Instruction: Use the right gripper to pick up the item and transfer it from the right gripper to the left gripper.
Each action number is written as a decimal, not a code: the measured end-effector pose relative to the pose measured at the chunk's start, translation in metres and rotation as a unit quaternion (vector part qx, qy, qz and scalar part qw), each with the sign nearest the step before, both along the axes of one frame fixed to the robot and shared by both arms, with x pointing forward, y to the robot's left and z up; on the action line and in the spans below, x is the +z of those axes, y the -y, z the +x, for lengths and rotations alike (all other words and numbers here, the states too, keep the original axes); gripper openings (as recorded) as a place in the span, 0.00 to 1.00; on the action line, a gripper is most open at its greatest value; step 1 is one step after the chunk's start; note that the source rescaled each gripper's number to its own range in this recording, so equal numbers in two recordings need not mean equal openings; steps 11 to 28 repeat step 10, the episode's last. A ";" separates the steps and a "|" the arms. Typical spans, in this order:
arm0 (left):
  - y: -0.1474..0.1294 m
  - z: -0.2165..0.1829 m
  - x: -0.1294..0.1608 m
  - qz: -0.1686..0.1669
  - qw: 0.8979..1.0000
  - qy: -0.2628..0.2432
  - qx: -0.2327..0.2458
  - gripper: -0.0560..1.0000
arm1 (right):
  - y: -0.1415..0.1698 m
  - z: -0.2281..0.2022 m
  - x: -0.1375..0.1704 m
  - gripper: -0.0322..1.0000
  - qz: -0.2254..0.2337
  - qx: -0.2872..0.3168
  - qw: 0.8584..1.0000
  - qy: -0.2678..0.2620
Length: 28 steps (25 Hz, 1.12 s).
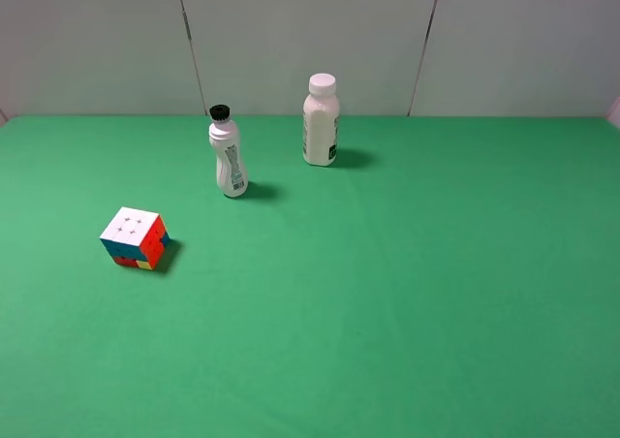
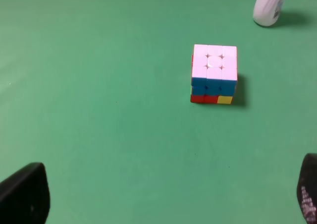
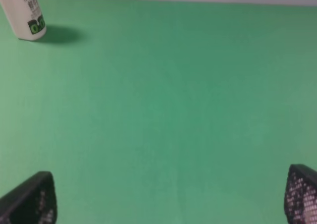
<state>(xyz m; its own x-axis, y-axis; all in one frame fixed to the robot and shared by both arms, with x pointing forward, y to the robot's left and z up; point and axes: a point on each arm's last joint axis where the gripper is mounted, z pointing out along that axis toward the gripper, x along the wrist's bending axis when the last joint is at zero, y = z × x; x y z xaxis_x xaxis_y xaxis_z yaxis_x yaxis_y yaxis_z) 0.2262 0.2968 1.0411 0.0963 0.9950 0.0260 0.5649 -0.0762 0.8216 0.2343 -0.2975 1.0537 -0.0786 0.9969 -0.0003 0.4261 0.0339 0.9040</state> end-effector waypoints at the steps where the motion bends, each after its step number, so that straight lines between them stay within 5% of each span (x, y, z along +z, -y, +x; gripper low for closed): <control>1: 0.000 0.000 0.000 0.000 1.000 0.000 0.000 1.00 | 0.000 0.000 0.000 1.00 0.000 0.000 1.000 0.000; 28: 0.000 0.000 0.000 0.000 1.000 0.000 0.000 1.00 | 0.000 0.000 0.000 1.00 0.000 0.000 1.000 0.000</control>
